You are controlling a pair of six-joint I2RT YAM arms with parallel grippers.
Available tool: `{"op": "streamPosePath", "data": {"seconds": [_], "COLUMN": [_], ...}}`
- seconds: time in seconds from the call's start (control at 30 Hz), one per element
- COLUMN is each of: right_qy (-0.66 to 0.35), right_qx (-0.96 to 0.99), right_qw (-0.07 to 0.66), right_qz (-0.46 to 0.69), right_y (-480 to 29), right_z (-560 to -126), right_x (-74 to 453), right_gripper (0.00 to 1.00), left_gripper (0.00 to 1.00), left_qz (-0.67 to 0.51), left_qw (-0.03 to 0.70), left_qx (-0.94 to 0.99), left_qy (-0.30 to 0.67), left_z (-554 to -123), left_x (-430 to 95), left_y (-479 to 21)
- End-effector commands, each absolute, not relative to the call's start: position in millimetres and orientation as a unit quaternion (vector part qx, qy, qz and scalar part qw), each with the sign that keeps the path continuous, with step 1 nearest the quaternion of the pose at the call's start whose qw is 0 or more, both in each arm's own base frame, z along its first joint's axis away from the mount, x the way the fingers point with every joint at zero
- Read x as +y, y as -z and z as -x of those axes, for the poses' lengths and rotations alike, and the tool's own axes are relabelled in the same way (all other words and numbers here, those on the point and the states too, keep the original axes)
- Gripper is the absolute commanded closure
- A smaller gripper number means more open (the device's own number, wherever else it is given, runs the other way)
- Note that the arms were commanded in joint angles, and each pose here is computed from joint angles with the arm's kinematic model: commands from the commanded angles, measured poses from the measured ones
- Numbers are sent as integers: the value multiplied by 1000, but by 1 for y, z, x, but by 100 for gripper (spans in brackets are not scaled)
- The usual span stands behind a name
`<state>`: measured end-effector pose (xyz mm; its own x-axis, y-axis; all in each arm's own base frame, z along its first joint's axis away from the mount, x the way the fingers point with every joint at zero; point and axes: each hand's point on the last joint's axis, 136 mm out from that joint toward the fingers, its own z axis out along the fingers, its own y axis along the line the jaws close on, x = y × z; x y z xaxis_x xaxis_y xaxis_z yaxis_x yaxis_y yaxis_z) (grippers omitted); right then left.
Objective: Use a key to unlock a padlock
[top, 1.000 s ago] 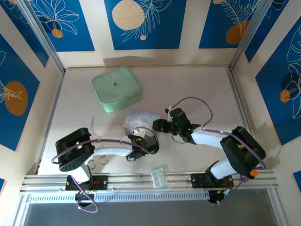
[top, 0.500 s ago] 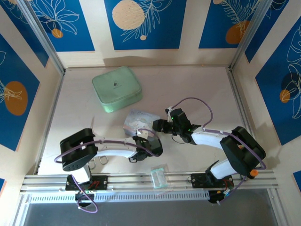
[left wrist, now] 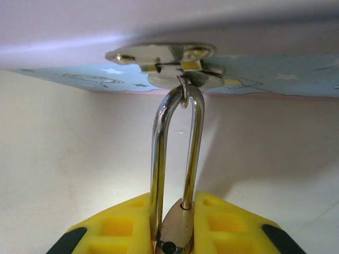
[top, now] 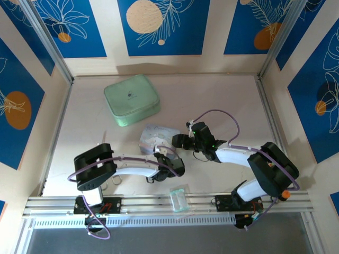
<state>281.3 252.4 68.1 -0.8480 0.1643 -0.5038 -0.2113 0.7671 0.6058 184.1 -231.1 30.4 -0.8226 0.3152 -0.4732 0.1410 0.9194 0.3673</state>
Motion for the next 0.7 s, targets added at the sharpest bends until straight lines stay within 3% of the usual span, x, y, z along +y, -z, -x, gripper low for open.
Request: {"op": "streamPosePath", "data": {"seconds": [0.0,0.17,0.67], "right_qy": [-285,-285,-282], "right_qx": [934,933,936], "right_qw": [214,218,210], "right_qz": [-2,0,1], "right_y": [-23,-24,-21], "right_z": [-259,-258,-258], "right_x": [231,231,233], "right_gripper": [35,35,35], "left_gripper": [80,73,72], "left_qz": [-131,-131,-134], "left_qw": [267,269,266], "left_qx": [931,929,936], "left_qy": [-210,-216,-186], "left_z": [-181,-179,-165], "left_x": [-215,-216,-230], "left_y": [-32,-33,-38]}}
